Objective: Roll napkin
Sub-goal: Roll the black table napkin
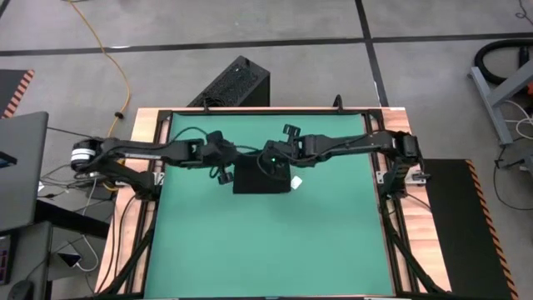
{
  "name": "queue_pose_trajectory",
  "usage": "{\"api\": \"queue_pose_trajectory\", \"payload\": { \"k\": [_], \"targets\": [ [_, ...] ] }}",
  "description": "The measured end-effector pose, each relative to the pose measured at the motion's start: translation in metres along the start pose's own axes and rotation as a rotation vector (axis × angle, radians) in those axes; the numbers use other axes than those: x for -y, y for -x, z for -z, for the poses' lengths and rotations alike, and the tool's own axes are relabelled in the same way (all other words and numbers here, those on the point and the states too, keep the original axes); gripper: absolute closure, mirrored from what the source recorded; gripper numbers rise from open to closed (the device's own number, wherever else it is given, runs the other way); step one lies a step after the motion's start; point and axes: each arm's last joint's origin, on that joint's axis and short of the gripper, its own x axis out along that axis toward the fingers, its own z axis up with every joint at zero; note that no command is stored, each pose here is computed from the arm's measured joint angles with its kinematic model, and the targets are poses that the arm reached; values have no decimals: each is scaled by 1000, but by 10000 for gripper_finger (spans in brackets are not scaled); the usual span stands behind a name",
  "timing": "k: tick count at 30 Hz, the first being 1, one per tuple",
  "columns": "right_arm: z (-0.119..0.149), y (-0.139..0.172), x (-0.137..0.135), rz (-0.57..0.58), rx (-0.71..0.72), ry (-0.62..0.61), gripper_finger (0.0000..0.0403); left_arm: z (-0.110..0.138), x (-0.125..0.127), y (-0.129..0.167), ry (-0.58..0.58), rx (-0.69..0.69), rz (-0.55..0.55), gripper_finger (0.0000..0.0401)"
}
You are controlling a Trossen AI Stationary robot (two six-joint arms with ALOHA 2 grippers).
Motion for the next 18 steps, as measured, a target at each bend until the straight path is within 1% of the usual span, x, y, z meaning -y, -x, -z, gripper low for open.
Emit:
{"api": "queue_pose_trajectory", "payload": {
  "k": [4,9,12,14,18],
  "targets": [
    [7,-18,11,17,-18,-32,398,3,-10,-29,-8,-52,-34,401],
    [16,-36,24,27,-42,-49,370,8,-24,-55,0,-90,-84,401],
    [19,-41,34,49,-58,-71,351,11,-32,-61,2,-106,-112,401],
    [20,-44,40,62,-62,-83,341,10,-36,-63,2,-94,-131,401],
    [22,-49,50,77,-80,-58,322,13,-42,-64,-3,-120,-201,401]
  ]
}}
